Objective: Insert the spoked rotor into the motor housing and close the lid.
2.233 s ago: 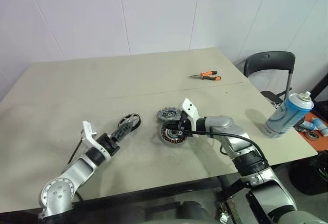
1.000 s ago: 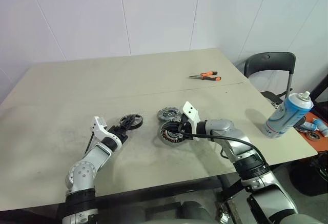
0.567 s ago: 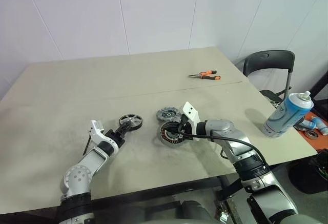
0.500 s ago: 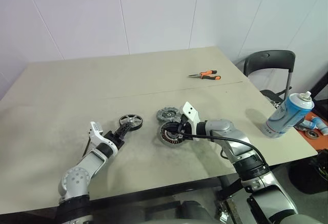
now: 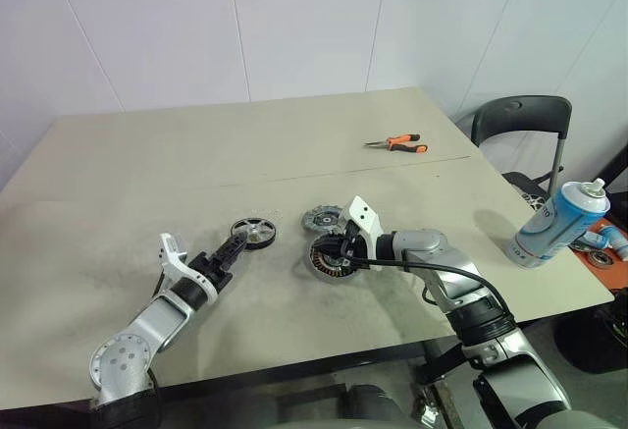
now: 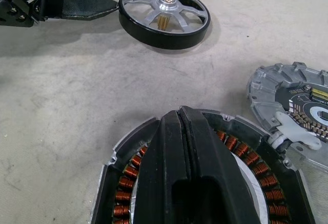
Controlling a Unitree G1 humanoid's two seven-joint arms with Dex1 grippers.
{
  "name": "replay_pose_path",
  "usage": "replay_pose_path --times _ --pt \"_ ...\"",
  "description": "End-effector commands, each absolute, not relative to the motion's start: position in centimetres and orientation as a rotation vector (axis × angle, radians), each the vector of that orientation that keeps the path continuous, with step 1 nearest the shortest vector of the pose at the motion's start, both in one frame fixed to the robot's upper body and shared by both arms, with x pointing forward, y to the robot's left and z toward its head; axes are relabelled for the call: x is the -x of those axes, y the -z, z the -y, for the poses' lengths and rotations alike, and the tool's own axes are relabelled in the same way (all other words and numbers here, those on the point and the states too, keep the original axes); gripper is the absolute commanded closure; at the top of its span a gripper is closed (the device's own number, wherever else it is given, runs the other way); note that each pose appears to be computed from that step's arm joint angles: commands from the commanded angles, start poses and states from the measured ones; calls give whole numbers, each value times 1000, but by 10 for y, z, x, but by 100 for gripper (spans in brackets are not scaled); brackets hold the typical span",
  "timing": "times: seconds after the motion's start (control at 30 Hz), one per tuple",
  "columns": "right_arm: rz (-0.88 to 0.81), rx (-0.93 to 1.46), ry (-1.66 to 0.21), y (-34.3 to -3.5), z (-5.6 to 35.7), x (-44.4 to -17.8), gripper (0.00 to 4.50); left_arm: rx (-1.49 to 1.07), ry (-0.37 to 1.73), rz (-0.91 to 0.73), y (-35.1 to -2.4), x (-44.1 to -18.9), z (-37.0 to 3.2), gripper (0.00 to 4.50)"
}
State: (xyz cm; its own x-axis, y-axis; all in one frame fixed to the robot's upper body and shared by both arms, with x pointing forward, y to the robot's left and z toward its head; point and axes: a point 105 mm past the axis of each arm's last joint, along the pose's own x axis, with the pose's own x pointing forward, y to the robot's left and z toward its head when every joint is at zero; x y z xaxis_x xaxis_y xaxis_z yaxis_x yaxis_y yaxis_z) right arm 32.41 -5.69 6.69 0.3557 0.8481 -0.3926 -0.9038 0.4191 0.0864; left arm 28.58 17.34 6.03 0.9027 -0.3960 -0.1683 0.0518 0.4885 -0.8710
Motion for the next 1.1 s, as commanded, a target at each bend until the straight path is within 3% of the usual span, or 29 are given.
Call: replay_pose_path --times 0.03,0.27,0.57,1.1 --pt "-364 182 -1154 -79 54 -326 450 1011 216 -382 -55 -292 -177 202" --pt "-367 181 -1152 -78 56 -325 450 994 252 -402 -57 -286 -171 202" --pt "-370 179 -1161 -77 52 -324 450 1018 245 -365 -65 -302 -154 202" --pt "-382 180 -1159 -73 56 -321 450 1030 216 -358 -67 -290 -170 202"
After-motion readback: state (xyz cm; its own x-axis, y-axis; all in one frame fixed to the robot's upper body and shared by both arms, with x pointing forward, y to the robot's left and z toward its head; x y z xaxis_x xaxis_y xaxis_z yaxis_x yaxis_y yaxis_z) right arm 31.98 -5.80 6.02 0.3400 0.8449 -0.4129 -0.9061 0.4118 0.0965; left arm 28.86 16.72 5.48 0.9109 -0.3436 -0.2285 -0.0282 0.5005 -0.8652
